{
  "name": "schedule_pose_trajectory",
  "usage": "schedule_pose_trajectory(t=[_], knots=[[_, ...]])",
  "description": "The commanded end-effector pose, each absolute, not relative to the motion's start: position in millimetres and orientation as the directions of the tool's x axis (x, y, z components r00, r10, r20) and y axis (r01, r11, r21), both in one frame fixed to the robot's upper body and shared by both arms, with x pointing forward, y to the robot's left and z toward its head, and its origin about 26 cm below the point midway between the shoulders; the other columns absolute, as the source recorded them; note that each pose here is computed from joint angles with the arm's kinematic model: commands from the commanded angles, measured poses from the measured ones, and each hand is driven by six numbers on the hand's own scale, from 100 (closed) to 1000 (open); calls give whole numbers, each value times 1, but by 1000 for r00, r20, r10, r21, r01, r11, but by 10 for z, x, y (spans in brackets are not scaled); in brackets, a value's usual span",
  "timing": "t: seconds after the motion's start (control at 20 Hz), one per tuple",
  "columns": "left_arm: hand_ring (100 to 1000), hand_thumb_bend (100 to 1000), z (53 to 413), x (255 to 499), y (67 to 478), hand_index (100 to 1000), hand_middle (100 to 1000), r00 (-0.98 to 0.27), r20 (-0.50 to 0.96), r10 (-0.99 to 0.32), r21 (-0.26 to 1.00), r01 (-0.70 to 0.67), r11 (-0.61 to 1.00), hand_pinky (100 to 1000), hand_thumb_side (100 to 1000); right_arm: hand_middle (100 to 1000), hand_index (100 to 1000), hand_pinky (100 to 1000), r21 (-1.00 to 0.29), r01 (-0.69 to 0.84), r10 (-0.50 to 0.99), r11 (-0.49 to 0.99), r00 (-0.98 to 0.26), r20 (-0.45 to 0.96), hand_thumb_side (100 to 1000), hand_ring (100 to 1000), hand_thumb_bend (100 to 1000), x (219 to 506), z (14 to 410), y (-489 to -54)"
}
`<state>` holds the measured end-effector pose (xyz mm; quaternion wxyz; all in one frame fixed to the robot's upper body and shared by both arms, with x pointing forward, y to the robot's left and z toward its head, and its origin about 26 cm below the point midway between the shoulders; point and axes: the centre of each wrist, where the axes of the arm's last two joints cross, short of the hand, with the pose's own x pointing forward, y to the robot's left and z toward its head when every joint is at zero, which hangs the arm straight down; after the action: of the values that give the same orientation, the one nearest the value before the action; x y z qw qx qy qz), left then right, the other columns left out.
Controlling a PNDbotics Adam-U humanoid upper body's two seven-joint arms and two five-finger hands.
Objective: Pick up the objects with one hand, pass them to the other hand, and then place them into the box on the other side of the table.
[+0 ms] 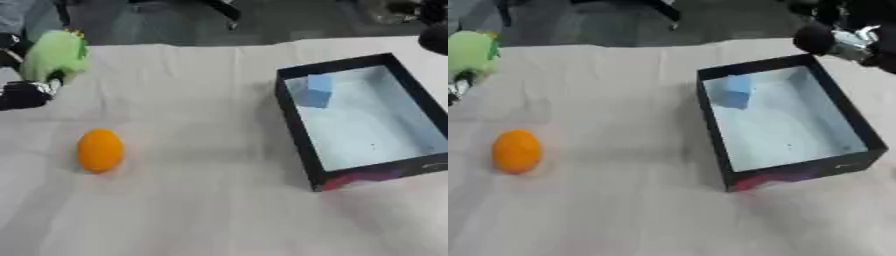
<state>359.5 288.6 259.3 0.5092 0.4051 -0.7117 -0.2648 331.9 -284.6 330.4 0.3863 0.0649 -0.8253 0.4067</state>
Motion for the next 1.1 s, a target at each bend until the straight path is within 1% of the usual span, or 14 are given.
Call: schedule_pose_trajectory(t=[0.05, 0.4, 0.65, 0.8, 0.95, 1.1], knots=[[516, 100, 2694, 3508, 2798, 403, 508, -225, 496, -839, 761, -353, 545, 814, 125, 1000, 1000, 1000, -658, -425, 216, 622, -715, 665, 320, 1000, 622, 3330, 3392, -2768], [500, 100, 2658, 3463, 2619, 399, 499, -353, 506, -787, 741, -289, 606, 824, 152, 1000, 1000, 1000, -697, -471, 215, 541, -724, 656, 319, 1000, 650, 3422, 3383, -2469], [503, 100, 2647, 3456, 2510, 399, 501, -431, 516, -740, 708, -272, 652, 830, 166, 1000, 1000, 1000, -718, -495, 213, 489, -731, 649, 317, 1000, 661, 3463, 3385, -2257], [504, 100, 2666, 3432, 2416, 402, 502, -495, 486, -721, 693, -284, 662, 817, 161, 1000, 1000, 1000, -722, -505, 211, 473, -730, 650, 317, 1000, 662, 3481, 3390, -2167], [509, 100, 2689, 3391, 2308, 408, 505, -551, 422, -720, 689, -321, 650, 801, 144, 1000, 1000, 1000, -722, -510, 215, 467, -727, 652, 319, 1000, 660, 3495, 3397, -2092], [511, 100, 2694, 3353, 2220, 409, 507, -581, 356, -732, 690, -365, 625, 797, 138, 1000, 1000, 1000, -723, -509, 221, 467, -725, 652, 319, 1000, 660, 3502, 3405, -2037]])
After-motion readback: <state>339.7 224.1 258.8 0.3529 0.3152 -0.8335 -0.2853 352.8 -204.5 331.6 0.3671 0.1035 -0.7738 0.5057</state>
